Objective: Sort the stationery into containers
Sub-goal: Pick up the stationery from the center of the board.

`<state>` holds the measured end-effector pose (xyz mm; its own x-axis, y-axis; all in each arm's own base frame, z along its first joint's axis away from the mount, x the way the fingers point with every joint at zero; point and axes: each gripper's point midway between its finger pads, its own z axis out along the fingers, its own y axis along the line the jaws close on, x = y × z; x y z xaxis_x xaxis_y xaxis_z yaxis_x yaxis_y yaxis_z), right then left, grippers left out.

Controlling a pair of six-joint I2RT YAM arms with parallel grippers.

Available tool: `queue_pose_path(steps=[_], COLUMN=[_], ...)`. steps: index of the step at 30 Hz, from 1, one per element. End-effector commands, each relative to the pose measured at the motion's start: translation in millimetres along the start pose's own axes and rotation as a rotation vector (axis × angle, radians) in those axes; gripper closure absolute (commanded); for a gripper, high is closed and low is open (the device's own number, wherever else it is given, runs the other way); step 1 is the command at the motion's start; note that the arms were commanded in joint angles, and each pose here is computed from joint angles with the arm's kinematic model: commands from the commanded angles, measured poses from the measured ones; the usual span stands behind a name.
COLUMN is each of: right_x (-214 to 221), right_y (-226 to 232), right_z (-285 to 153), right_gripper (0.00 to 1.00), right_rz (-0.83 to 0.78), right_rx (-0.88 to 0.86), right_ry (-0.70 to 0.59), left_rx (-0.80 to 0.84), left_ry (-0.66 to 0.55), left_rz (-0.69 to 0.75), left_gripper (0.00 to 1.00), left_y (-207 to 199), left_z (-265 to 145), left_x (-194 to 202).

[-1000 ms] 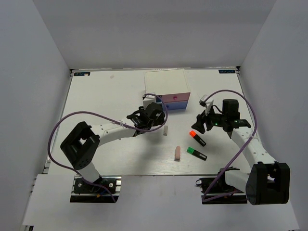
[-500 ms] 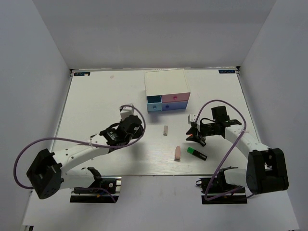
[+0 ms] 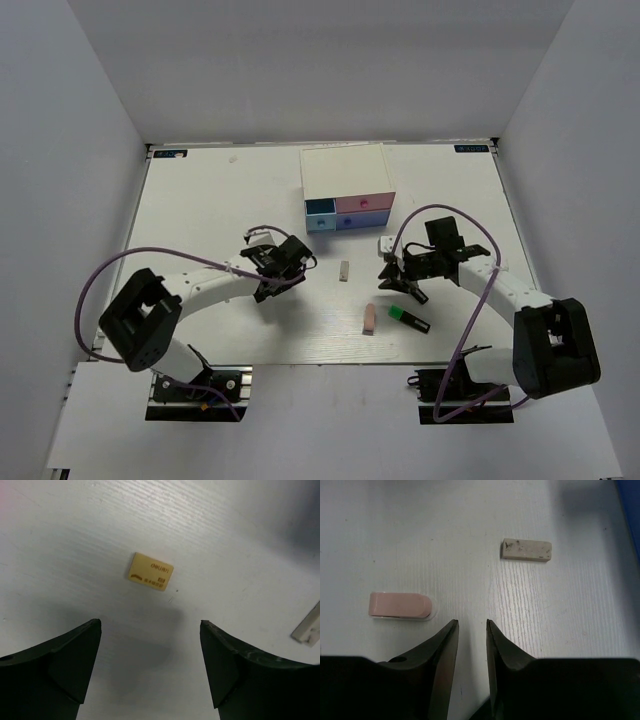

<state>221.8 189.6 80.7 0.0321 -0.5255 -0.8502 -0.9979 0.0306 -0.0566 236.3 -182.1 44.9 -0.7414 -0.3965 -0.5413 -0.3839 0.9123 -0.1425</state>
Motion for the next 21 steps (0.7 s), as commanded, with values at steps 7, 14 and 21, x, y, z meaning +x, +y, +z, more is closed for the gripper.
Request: queue_pose_path(steps=[7,14,21], right_x=[-11.0,-10.5,-10.1], right_y=[-1.9,-4.0,-4.9], right_z=[-7.0,-7.6,-7.7], right_gripper=[0.65,0.64,0.64], right_rz=[-0.016,-0.01,0.003], right_rx=[0.063,0.08,0.084], right_ry=[-0.01,-0.01,-0.009], left_rx=[-0.088,-0.085,-0.036], left_ry=[-0.065,-0.031,-0.005], left_rz=[-0.044,0.0,0.052], left_gripper=[0.34,0.31,0.28], left_y=[0.2,6.0,-15.2], left_z=[17.6,36.1,47.2], left_x=[-30.2,-22.1,-22.8])
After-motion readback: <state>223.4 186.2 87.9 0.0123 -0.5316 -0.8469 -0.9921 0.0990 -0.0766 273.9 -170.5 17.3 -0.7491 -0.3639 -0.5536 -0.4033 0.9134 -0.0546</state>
